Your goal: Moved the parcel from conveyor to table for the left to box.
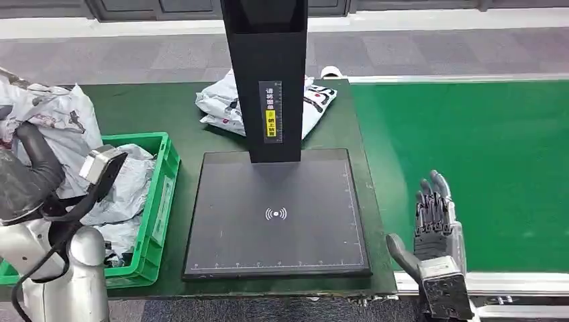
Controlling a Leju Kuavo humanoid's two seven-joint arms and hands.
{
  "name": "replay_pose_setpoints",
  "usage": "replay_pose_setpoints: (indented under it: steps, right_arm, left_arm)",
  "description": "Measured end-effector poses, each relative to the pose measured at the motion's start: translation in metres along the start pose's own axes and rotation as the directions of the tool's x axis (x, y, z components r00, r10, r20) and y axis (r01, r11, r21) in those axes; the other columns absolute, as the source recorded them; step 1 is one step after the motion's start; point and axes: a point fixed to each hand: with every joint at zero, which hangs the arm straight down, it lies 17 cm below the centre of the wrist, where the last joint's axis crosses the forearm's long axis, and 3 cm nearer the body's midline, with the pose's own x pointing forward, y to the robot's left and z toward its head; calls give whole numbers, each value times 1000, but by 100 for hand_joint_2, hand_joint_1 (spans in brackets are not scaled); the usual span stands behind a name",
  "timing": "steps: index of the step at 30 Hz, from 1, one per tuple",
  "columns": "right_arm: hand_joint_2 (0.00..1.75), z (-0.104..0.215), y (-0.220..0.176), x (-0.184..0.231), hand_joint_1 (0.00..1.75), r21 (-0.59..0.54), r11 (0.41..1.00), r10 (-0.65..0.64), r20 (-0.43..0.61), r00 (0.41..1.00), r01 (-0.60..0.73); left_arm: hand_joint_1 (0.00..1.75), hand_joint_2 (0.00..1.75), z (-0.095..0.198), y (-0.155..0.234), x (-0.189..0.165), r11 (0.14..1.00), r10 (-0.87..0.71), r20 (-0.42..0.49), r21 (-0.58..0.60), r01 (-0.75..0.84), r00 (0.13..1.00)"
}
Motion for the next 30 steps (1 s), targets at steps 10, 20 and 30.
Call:
replay_pose_setpoints:
  steps: [10,20,30]
  right_arm:
    - [175,0,8,2,0,53,999,-7,11,1000,7]
    - [175,-3,14,4,0,100,995,-24,30,999,21]
    - [175,-5,14,3,0,102,995,-19,32,999,15]
  left_arm:
    - [175,175,60,-157,-83,833,-324,-64,-493,252,944]
    - [162,175,195,-268,-128,322,-288,349,-841,434,892]
    - [0,175,226,-286,-153,161,-264,318,-916,367,911]
